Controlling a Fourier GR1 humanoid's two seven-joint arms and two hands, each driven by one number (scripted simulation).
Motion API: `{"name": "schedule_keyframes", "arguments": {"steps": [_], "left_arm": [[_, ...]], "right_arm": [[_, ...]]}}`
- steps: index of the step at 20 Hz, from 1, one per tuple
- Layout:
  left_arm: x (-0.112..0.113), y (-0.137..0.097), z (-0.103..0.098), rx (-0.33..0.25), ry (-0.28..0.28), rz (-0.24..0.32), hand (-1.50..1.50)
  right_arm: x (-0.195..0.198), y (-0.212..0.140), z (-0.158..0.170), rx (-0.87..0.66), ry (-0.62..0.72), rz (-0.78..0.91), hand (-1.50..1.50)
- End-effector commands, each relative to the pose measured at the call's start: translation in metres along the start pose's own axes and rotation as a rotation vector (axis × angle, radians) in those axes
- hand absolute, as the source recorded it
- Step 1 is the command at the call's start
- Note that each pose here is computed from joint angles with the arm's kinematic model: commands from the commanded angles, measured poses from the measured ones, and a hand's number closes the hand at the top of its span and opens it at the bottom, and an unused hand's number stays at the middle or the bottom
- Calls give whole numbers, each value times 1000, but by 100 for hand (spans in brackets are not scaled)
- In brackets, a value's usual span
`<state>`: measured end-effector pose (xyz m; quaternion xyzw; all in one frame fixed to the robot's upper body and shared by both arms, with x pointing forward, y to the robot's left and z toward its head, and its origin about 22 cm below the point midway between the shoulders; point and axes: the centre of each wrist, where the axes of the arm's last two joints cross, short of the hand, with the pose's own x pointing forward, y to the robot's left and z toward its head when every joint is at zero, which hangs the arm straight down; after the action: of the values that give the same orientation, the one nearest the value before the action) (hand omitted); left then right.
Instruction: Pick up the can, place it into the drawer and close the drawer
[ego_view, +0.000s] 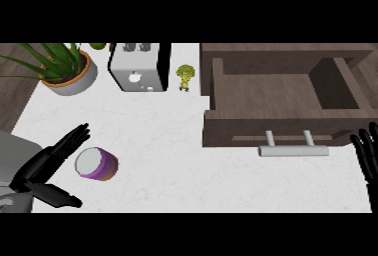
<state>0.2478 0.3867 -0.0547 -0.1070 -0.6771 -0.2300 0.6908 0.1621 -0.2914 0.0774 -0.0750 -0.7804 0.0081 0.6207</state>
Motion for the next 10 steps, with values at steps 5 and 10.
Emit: {"name": "schedule_keyframes", "arguments": {"steps": [5,10], "left_arm": [[-26,10,-8,-38,-28,57,-150],[-38,14,12,-18,-23,84,-150]], "right_arm": [[-8,2,-7,-12,-16,-5,-150],[1,4,5,9,-8,-2,-150]]}}
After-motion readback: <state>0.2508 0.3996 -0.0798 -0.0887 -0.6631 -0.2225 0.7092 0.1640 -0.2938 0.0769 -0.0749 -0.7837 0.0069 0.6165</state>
